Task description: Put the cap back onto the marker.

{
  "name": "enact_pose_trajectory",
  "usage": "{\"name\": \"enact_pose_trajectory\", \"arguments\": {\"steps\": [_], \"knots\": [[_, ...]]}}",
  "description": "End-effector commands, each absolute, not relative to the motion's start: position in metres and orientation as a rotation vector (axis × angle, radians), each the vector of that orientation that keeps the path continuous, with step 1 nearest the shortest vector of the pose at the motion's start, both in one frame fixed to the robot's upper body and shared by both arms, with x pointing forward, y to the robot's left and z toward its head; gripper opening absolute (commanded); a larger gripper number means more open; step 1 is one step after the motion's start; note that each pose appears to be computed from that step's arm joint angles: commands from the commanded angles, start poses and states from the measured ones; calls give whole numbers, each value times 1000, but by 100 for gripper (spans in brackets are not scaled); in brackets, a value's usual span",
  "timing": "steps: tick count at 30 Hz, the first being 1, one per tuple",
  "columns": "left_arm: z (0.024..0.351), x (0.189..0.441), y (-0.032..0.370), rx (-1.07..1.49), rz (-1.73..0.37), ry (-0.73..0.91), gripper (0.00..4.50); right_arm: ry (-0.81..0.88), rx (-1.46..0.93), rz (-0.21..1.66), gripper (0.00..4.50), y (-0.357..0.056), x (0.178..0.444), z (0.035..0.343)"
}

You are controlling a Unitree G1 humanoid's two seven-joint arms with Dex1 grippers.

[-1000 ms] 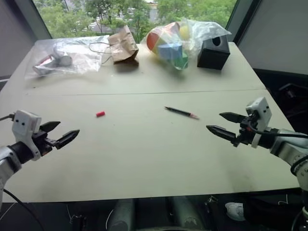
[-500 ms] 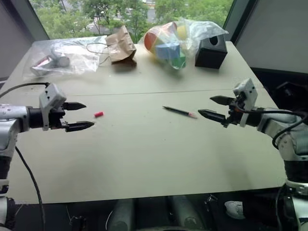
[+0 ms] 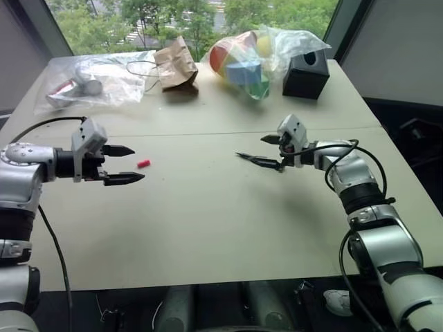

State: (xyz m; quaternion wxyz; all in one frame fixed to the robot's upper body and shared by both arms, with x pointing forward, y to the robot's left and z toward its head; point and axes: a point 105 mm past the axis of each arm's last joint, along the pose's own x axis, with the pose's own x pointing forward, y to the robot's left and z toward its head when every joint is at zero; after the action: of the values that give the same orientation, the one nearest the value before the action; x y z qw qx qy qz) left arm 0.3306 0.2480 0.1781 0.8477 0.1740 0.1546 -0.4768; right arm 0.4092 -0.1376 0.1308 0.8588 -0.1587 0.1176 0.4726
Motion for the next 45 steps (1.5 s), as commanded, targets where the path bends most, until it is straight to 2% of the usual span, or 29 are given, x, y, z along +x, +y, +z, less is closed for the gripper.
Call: {"name": "enact_pose_trajectory", "arguments": {"steps": [1, 12, 20, 35, 38, 45], "knots": [[201, 332, 250, 351, -977, 243, 450, 246, -355, 1023, 446, -137, 411, 136], [204, 333, 247, 311, -975, 219, 450, 280, -321, 1004, 446, -136, 418, 128], [205, 334, 245, 313, -965, 207, 450, 251, -341, 989, 446, -119, 426, 130], [199, 331, 245, 309, -943, 204, 450, 316, -482, 1001, 446, -109, 426, 113], [198, 331, 244, 306, -940, 202, 450, 318, -486, 999, 366, -106, 426, 111], [198, 331, 247, 306, -921, 196, 450, 328, -448, 1018, 12, -101, 424, 108]]}}
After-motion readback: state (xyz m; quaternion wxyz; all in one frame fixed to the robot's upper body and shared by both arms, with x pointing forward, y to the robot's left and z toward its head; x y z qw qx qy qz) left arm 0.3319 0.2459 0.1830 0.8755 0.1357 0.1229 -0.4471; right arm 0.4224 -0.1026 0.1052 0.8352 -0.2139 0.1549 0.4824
